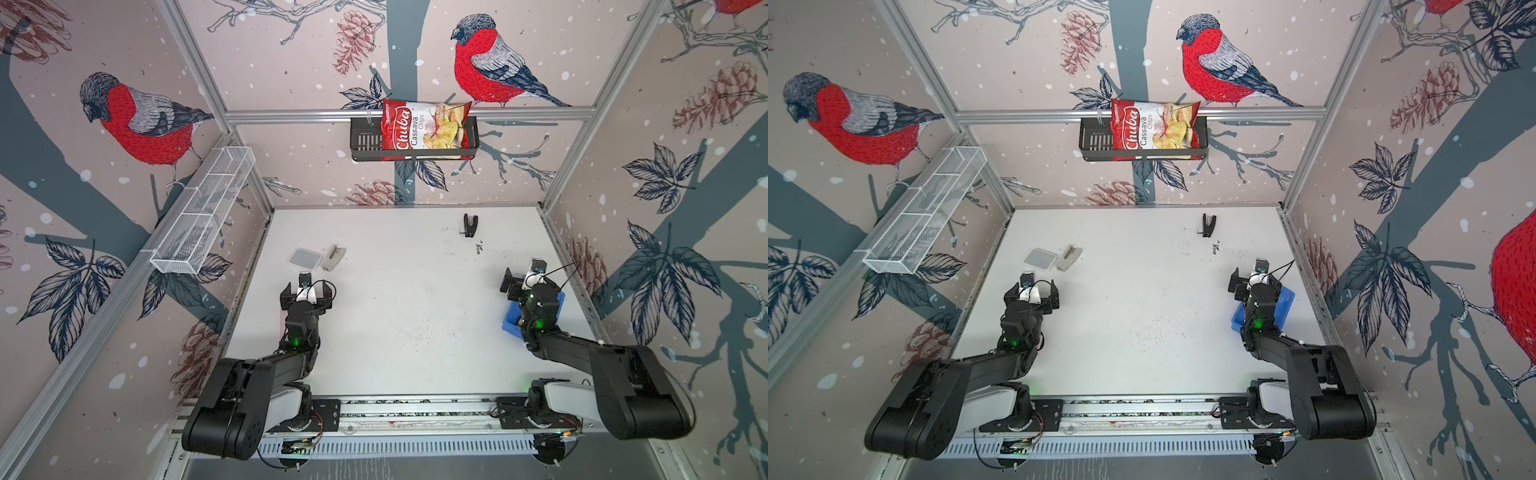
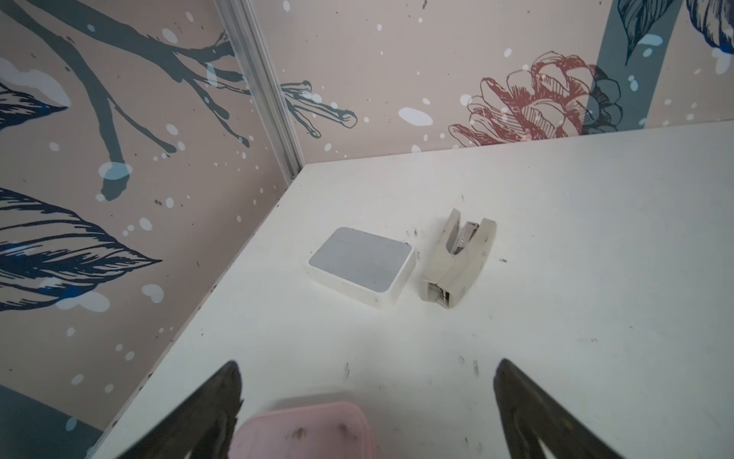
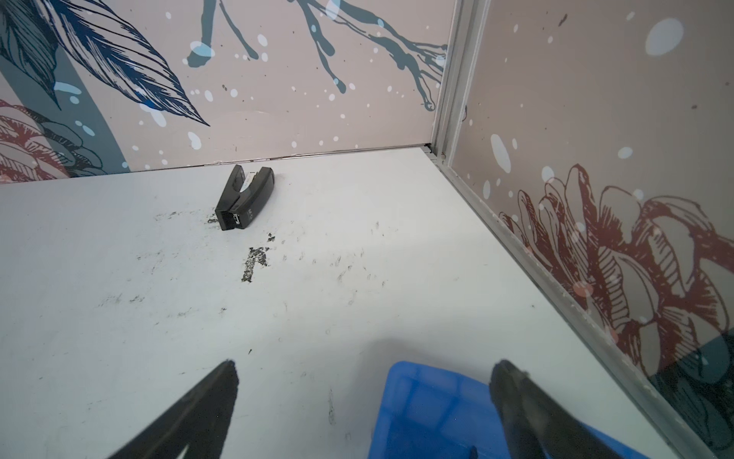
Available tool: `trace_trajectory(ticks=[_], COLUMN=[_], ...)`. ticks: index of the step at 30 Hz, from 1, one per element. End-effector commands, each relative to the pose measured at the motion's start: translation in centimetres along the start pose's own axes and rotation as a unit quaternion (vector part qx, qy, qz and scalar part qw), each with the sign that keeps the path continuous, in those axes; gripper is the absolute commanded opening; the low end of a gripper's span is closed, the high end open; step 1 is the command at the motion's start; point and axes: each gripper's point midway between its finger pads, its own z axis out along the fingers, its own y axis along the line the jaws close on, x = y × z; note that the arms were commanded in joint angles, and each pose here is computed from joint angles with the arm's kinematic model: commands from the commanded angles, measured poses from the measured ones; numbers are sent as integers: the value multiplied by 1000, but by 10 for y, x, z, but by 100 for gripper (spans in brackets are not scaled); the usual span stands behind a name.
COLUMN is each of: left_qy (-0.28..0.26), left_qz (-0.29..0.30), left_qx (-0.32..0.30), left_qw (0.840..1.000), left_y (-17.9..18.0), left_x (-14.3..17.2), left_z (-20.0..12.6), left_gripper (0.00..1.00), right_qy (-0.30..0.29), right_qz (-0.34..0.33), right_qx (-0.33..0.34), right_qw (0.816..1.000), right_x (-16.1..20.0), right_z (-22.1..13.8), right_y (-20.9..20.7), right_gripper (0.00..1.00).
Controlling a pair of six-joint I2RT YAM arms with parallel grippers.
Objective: Put the screwdriver in the bin
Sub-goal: Reset both arms
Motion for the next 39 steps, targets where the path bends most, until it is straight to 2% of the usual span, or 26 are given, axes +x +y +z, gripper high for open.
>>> trace_trajectory(ticks=[1,3,6,12,16,20,21,24,26,39], left_qy=[-72,-46,-33,-68,-74,-72,-56,-56,-29,-31], left_qz=[-18,-12,-16,-57,-74,-77,-76,-77,-81,-80], left_qx=[3,6,4,35,45,38,39,42,29,24], left_qw=[997,999,999,995,993,994,995,995,996,996], left_y=[1,-2,0,-4,-7,-8,-8,-9,-6,-4], left_x=[-36,-32,-30,-39,-35,-22,-18,-20,-13,-14], left_z=[6,17,25,14,23,29,32,37,45,47], left_gripper=[97,97,97,97,97,97,97,97,97,97], right_qy=[-52,-56,-60,-48,-52,-55,-54,-51,-45,-41], right_qz=[19,22,33,24,22,25,27,29,36,46], right_qx=[-8,-6,-12,-20,-29,-32,-33,-37,-37,-40], right_qw=[998,998,998,998,998,998,998,998,998,997], right_x=[-26,-27,-23,-15,-14,-10,-10,-10,-9,-8], right_z=[3,7,11,18,17,16,16,18,20,22], right_y=[2,0,-1,4,6,5,4,4,2,0], right_gripper=[100,100,99,100,100,100,100,99,100,99])
